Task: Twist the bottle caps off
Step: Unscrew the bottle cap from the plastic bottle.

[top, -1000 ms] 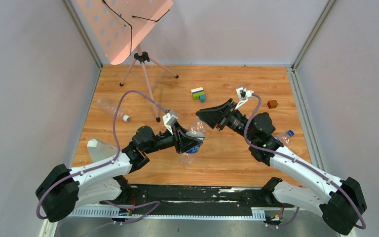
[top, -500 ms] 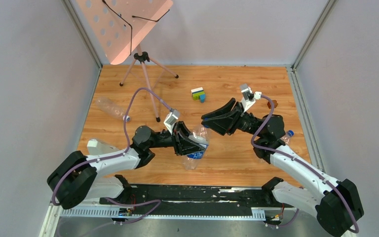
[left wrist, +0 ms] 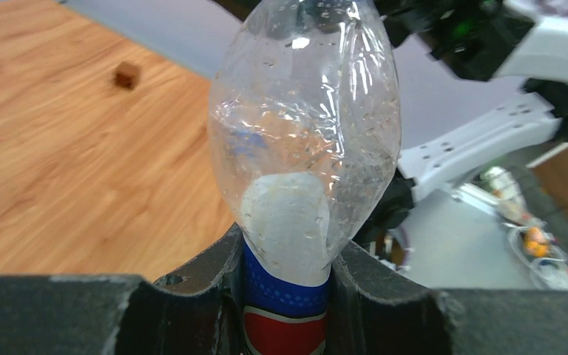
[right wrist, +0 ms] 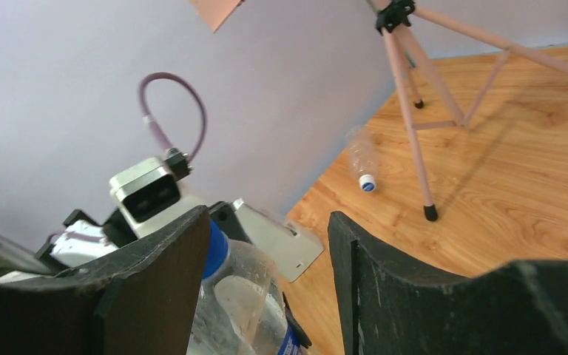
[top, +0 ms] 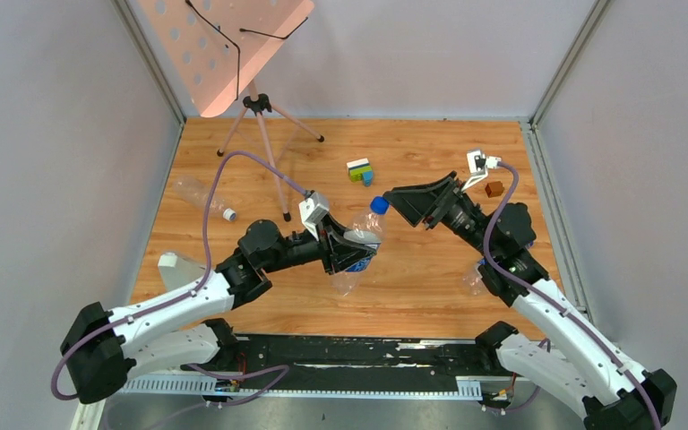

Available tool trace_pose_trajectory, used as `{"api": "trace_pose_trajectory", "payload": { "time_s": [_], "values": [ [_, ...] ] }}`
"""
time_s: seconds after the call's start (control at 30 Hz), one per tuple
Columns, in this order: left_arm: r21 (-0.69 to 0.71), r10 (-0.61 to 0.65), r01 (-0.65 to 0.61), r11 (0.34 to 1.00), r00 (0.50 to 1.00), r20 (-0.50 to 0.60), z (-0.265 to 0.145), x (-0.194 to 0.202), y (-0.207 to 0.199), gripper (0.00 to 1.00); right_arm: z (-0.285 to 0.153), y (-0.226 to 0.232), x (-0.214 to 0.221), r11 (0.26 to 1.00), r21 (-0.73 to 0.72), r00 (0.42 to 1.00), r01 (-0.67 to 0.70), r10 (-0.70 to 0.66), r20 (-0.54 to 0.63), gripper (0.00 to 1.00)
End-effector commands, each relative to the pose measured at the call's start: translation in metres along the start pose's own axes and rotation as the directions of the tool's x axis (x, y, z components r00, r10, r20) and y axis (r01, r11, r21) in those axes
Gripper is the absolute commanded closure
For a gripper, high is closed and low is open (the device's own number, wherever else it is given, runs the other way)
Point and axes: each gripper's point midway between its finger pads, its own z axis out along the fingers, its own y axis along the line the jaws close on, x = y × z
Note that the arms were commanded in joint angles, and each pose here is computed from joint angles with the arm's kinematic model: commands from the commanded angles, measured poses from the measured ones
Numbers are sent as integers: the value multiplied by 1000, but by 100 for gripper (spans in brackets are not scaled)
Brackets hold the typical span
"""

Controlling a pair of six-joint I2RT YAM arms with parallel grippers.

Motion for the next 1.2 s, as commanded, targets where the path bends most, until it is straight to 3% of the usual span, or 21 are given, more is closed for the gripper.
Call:
{"api": "trace_pose_trajectory", "payload": {
  "time_s": [0.0,0.17,0.33,0.67,0.8,1.17],
  "values": [
    [-277,109,-139,951,987,-121,-6,9,41,100,10,-17,5,992,129,1000,14,-15,5,39],
    [-401,82,-146,904,982,-171,-3,22,58,100,17,-3,9,995,91,998,51,-55,43,39],
    [-481,84,-142,865,987,-140,-4,20,64,100,21,-14,15,990,143,999,13,-18,36,40],
    [-488,107,-149,860,988,-113,-3,14,60,100,22,-28,25,983,176,997,-60,52,50,45],
    [-484,109,-155,861,987,-122,-1,16,60,100,22,-29,28,984,169,997,-62,55,47,51],
    [-470,125,-169,866,984,-124,3,15,55,100,25,-36,28,978,201,998,-55,47,46,49]
  ]
}}
